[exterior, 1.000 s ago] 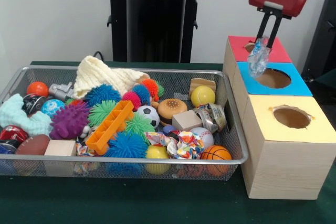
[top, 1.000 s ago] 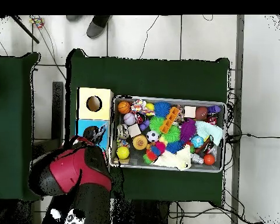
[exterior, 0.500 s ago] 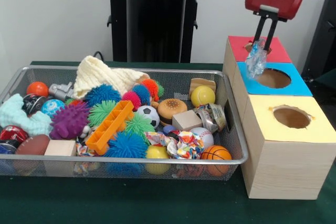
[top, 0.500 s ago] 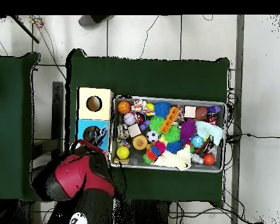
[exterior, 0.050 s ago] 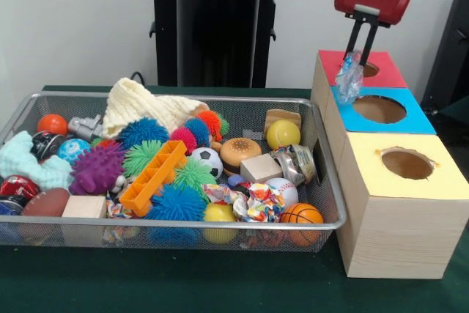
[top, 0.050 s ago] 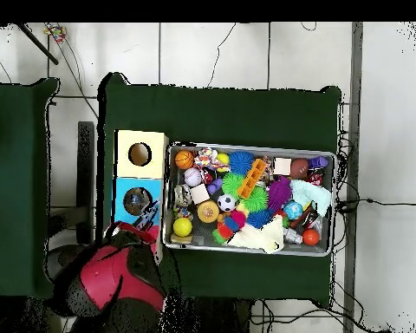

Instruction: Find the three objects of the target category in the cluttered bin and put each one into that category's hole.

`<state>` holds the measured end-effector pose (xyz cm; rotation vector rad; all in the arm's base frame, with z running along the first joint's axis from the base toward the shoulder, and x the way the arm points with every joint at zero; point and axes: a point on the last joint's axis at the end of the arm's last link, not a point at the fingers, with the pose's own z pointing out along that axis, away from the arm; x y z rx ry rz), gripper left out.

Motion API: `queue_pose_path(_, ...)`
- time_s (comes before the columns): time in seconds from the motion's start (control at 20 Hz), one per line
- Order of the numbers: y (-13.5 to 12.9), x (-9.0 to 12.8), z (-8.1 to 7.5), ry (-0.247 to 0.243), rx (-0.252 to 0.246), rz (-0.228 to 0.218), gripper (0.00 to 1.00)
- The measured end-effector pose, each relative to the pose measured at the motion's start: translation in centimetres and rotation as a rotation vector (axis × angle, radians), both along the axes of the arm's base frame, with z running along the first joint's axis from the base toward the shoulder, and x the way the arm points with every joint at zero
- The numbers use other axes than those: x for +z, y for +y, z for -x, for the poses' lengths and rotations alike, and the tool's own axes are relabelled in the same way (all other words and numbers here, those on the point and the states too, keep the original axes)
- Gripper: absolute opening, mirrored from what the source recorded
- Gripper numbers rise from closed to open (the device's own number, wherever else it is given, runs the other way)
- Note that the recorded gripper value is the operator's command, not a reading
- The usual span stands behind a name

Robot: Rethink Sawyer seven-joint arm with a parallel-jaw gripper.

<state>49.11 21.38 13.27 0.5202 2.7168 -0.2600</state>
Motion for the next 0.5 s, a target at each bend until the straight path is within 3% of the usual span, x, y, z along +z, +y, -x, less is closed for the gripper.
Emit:
queue_pose_path(0.3, 4.7, -0.1, 3.2, 0.008, 0.070, 0.005, 0.00)
queue_pose_path(0.5, 7.2, -0.3, 4.5, 0.015, 0.087, -0.008, 0.00)
